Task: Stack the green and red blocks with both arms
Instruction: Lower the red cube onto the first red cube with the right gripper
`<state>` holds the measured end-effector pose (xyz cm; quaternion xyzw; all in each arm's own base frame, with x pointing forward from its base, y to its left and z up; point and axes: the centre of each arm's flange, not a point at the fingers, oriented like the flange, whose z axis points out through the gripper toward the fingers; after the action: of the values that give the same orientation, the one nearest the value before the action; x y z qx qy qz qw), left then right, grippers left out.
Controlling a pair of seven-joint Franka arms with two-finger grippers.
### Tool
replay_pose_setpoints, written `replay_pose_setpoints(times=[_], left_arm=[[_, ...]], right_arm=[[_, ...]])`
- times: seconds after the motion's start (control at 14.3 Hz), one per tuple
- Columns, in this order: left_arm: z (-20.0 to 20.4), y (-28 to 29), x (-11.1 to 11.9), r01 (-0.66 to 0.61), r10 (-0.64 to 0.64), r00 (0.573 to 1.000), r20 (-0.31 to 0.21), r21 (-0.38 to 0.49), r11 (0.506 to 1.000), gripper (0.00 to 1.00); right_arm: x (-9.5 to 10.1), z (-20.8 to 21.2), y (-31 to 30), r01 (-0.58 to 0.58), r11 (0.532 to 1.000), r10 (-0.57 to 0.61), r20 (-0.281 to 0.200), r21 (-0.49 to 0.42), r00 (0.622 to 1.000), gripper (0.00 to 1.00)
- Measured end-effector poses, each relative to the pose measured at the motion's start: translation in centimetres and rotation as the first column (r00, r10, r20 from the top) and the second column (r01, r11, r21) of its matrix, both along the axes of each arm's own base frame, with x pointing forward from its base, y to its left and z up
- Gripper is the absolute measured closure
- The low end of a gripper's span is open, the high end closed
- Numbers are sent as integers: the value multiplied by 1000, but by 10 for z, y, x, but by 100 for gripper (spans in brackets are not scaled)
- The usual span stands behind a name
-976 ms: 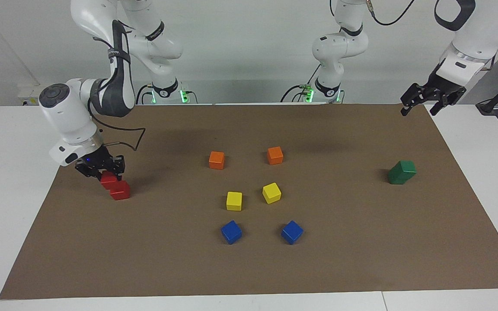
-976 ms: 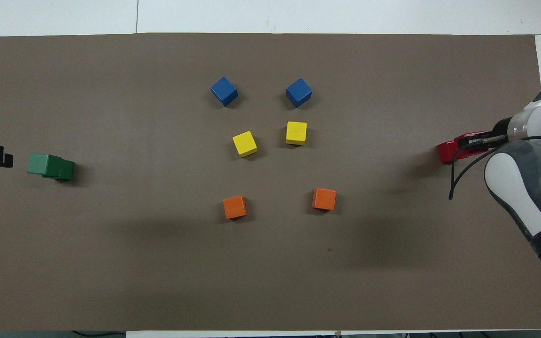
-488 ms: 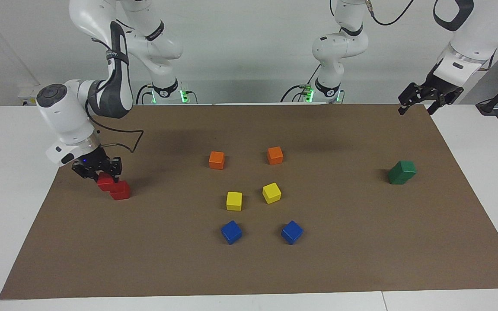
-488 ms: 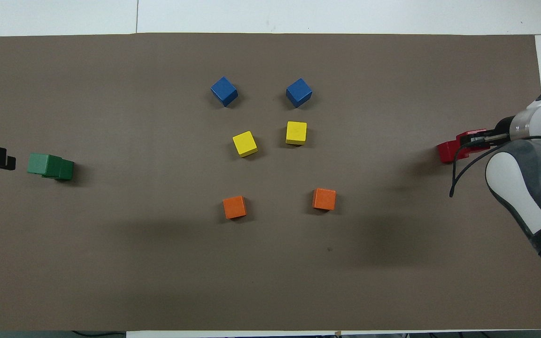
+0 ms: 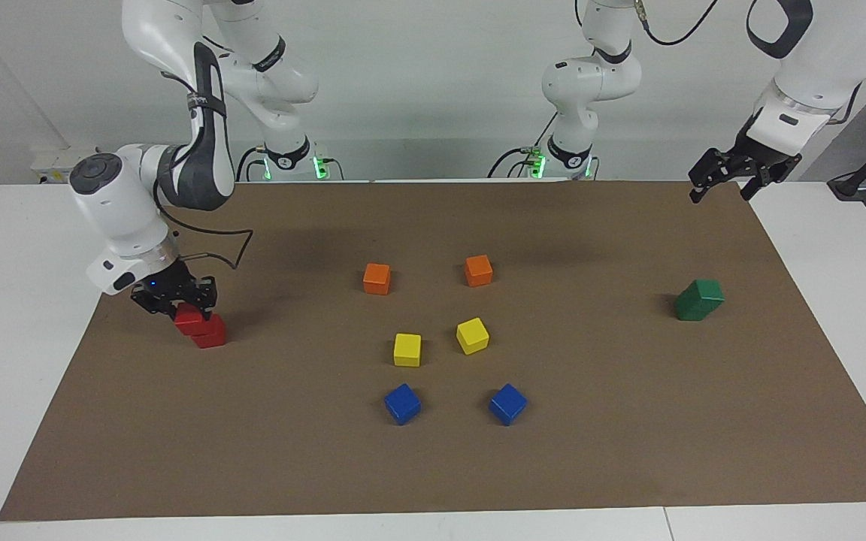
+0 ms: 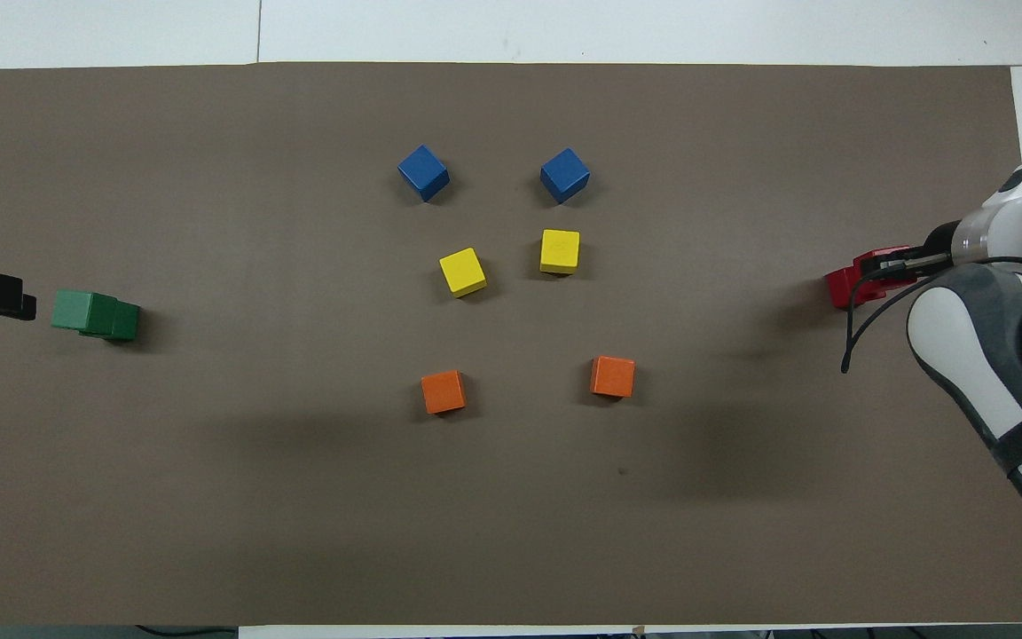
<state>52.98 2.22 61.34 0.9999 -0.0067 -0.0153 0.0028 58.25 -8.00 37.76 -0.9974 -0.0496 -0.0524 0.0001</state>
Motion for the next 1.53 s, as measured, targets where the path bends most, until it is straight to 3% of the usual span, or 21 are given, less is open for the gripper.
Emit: replay_pose_setpoints(times=[0.35, 0.56, 1.11, 1.18, 1.25, 1.46, 1.53], left_arm=[[-1, 0, 0, 2, -2, 1000, -2, 4, 1000, 0], [-1, -2, 0, 5, -4, 1000, -3, 4, 1000, 0], [-1, -3, 0, 7, -7, 1000, -3, 4, 1000, 0], [-1, -3, 0, 7, -7, 1000, -3, 4, 1000, 0], [-1, -3, 0, 6, -6, 1000, -2, 4, 1000, 0], [0, -3, 0, 5, -5, 1000, -2, 2, 1000, 0], [0, -3, 0, 5, -5, 1000, -2, 1, 1000, 0]], right_arm=[[-3, -7, 0, 0, 1000, 0, -9, 2, 1000, 45], [-5, -16, 1, 1, 1000, -1, 15, -2, 1000, 45], [-7, -19, 1, 1, 1000, 0, 16, -2, 1000, 45], [-7, -19, 1, 1, 1000, -1, 16, -2, 1000, 43], [-7, -19, 1, 1, 1000, -1, 17, -2, 1000, 35], [-7, -18, 1, 1, 1000, -1, 19, -3, 1000, 1], [-6, -18, 1, 1, 1000, -1, 19, -3, 1000, 0]])
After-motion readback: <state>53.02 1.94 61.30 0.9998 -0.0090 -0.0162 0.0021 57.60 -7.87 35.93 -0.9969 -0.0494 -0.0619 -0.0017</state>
